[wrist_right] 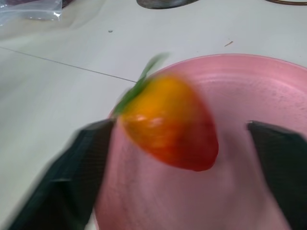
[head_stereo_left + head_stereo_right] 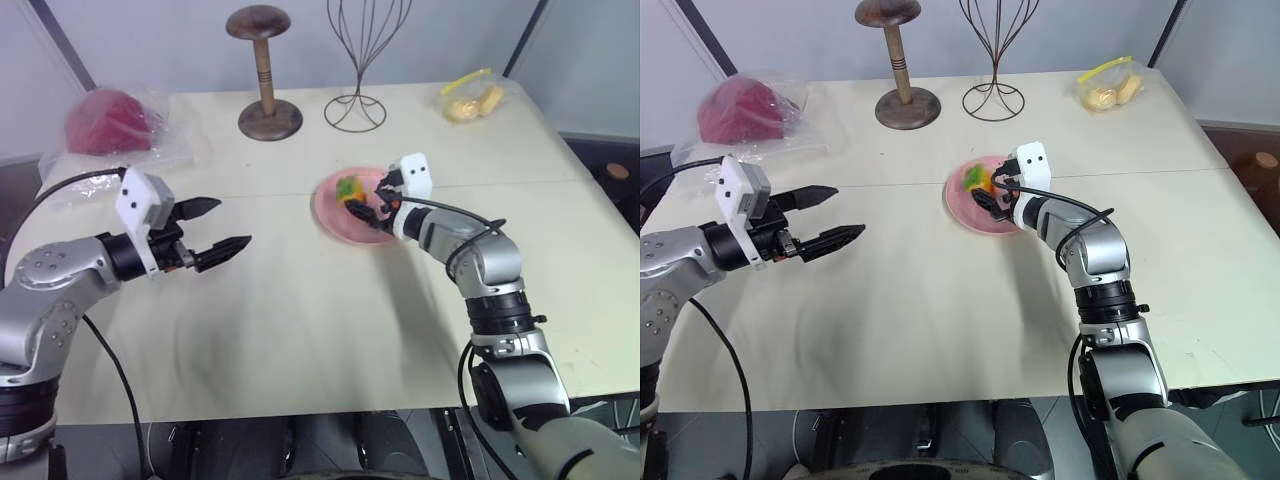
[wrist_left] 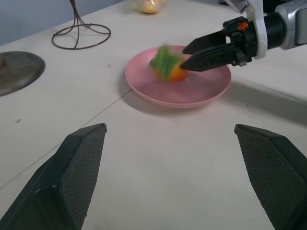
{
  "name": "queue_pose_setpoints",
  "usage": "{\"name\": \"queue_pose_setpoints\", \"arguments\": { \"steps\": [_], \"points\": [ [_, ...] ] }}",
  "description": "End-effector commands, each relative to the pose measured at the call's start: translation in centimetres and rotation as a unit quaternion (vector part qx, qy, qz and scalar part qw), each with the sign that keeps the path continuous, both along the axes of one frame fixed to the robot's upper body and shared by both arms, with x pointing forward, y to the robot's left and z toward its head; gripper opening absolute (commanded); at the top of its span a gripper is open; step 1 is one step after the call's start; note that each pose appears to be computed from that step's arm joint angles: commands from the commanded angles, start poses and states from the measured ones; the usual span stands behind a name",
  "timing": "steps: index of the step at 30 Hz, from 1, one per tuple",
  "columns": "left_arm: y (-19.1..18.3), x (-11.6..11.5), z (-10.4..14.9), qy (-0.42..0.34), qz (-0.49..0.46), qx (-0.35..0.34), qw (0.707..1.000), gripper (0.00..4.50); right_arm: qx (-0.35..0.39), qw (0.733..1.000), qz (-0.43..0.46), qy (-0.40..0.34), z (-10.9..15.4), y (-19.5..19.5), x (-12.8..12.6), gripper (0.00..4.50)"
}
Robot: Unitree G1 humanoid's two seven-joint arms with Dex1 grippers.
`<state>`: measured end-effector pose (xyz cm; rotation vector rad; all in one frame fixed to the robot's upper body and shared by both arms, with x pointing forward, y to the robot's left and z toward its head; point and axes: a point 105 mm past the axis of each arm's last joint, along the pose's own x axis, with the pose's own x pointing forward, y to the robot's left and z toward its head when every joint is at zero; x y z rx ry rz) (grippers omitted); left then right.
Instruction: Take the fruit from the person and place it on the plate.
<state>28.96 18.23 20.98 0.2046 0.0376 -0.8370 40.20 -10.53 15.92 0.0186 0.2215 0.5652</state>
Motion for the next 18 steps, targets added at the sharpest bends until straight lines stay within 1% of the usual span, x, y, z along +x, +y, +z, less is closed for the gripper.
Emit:
{"name": "queue_pose_setpoints", "arguments": {
  "steps": [1, 3, 5, 8, 9, 11, 13, 16, 18],
  "points": [
    [0.0, -0.2, 1.4, -0.029, 0.001, -0.006, 1.0, 4.5, -0.007, 0.999, 0.003, -0.039, 2.0, 0.0, -0.1, 4.45],
    [0.0, 0.0, 1.7, -0.038, 0.007, -0.014, 0.999, 4.5, -0.019, 0.999, -0.001, -0.051, 2.7, -0.6, 0.0, 4.45],
    [0.8, 0.8, 2.6, -0.065, 0.039, -0.039, 0.996, 4.5, -0.021, 0.996, -0.023, -0.08, 4.8, -2.6, 0.3, 4.45],
    [1.8, 1.4, 2.9, -0.083, 0.072, -0.053, 0.993, 4.5, -0.031, 0.992, -0.055, -0.105, 6.3, -5.2, 0.6, 4.45],
    [2.4, 1.7, 3.0, -0.092, 0.09, -0.054, 0.99, 4.5, -0.037, 0.99, -0.075, -0.113, 6.6, -6.9, 0.7, 4.45],
    [3.9, 2.3, 3.0, -0.117, 0.133, -0.06, 0.982, 4.5, -0.049, 0.983, -0.122, -0.129, 6.9, -10.6, 0.7, 4.45],
    [5.1, 2.8, 2.8, -0.129, 0.164, -0.068, 0.976, 4.5, -0.057, 0.977, -0.151, -0.138, 6.9, -12.9, 0.6, 4.45],
    [6.5, 3.3, 2.1, -0.132, 0.198, -0.072, 0.969, 4.5, -0.063, 0.97, -0.18, -0.152, 6.6, -15.1, 0.3, 4.45],
    [7.1, 3.5, 1.6, -0.136, 0.22, -0.079, 0.963, 4.5, -0.056, 0.96, -0.204, -0.184, 6.9, -16.5, -0.1, 4.45]
  ]
}}
